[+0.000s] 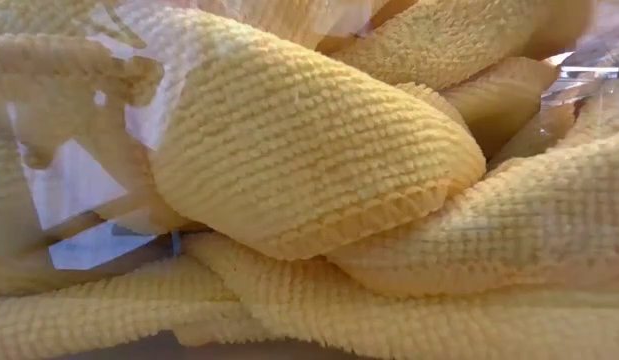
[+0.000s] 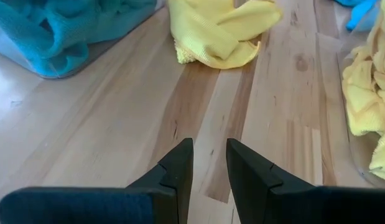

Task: Sort microfiber towel by color & place in baskets
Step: Put the blue towel into the top transparent bin

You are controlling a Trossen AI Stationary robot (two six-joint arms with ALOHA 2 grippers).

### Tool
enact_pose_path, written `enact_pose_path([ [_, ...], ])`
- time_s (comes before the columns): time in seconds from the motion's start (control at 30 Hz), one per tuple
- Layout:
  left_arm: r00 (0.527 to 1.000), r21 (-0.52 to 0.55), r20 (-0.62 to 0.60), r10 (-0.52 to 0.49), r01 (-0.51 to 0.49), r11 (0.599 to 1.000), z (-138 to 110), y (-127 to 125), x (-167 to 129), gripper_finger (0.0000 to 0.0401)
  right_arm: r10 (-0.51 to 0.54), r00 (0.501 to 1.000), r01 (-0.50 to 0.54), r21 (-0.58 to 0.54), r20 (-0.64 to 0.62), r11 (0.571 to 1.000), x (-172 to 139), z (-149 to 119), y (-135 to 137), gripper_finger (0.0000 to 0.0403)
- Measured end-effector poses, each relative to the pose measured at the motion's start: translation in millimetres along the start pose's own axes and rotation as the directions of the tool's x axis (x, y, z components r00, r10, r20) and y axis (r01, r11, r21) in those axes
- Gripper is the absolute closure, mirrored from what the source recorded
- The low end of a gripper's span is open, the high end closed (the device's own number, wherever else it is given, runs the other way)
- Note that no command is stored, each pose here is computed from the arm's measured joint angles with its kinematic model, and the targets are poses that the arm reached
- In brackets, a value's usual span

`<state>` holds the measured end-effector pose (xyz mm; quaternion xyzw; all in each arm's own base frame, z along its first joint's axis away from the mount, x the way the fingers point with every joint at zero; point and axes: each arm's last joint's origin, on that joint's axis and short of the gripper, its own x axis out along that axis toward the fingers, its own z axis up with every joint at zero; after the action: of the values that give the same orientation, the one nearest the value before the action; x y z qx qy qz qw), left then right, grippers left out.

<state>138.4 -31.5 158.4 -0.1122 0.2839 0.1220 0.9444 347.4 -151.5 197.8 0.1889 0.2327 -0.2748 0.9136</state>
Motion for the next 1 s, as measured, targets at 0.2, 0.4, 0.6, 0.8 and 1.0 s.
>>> enact_pose_path([
  [0.2, 0.999, 0.014, 0.029, 0.043, -0.043, 0.999, 1, 1, 0, 0.0316, -0.117, 0.992, 0.115, 0.034, 0.054, 0.993, 1, 1, -6, 0.0274],
  [0.4, 0.998, 0.016, 0.035, 0.057, -0.057, 0.998, 1, 1, 0, 0.0316, -0.075, 0.986, 0.073, 0.024, 0.147, 0.997, -5, 13, -1, 0.0274],
  [0.6, 0.998, 0.043, 0.035, 0.058, -0.059, 0.997, 1, 2, 0, 0.0316, -0.048, 0.981, 0.049, -0.002, 0.189, 0.999, -24, 26, 6, 0.0274],
  [0.8, 0.998, 0.043, 0.034, 0.058, -0.059, 0.997, 1, 2, 0, 0.0316, -0.024, 0.982, 0.025, -0.006, 0.186, 1.000, -58, 35, 6, 0.0274],
  [1.0, 0.998, 0.043, 0.036, 0.057, -0.059, 0.997, 1, 1, 0, 0.0316, 0.002, 0.980, -0.012, 0.047, 0.201, 0.999, -104, 5, 7, 0.0274],
])
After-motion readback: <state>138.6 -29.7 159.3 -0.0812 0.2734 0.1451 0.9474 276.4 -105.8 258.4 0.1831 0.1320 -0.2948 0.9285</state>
